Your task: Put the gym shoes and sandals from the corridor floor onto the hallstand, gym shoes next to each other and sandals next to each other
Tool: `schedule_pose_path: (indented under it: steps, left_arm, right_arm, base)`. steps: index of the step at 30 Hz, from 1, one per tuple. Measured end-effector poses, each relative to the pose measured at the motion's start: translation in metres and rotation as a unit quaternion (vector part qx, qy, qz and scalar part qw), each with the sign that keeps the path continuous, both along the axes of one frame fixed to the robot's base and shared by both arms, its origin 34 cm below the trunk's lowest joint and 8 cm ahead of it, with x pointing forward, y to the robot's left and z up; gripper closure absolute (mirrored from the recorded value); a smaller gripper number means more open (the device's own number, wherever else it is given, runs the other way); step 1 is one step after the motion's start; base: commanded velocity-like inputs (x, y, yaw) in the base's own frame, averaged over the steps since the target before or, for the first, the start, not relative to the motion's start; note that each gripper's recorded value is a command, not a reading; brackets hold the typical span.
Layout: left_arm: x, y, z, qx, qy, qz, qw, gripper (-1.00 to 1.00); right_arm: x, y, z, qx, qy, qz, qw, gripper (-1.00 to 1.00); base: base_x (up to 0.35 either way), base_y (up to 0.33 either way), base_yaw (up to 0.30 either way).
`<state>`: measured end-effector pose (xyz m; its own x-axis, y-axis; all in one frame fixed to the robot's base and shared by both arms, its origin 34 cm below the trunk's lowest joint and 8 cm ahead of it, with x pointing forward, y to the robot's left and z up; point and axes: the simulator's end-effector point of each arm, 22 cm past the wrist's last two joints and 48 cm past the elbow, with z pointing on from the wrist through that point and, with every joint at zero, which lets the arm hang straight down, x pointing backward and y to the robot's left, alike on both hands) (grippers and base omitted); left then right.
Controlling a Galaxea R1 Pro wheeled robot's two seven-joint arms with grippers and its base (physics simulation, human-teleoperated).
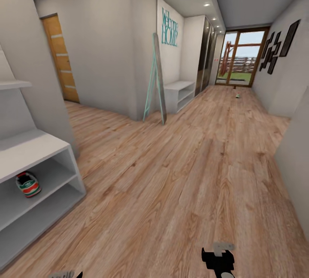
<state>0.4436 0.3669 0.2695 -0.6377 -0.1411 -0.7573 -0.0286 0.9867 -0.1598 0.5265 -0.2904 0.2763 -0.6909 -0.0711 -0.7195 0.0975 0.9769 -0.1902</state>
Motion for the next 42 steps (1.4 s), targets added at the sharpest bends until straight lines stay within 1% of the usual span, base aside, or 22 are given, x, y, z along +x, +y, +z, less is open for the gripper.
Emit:
schedule_pose_path:
  steps: [20,33,42]
  left_arm:
    - [0.004,0.000,0.036,0.001,0.013,-0.001,0.9999,-1.00]
    - [0.000,0.001,0.031,0.000,0.020,0.002,0.9998,-1.00]
    - [-0.003,0.001,0.027,0.000,0.025,0.003,0.9997,-1.00]
  right_arm:
    - [0.004,0.001,0.034,0.001,0.013,0.001,0.9999,-1.00]
    - [0.000,0.001,0.026,0.000,0.022,0.000,0.9998,-1.00]
    - [-0.003,0.001,0.023,0.001,0.026,0.000,0.9997,-1.00]
  base:
    - [0.000,0.000,-0.199]
    - [0.002,0.000,-0.192]
    - [0.235,0.000,-0.145]
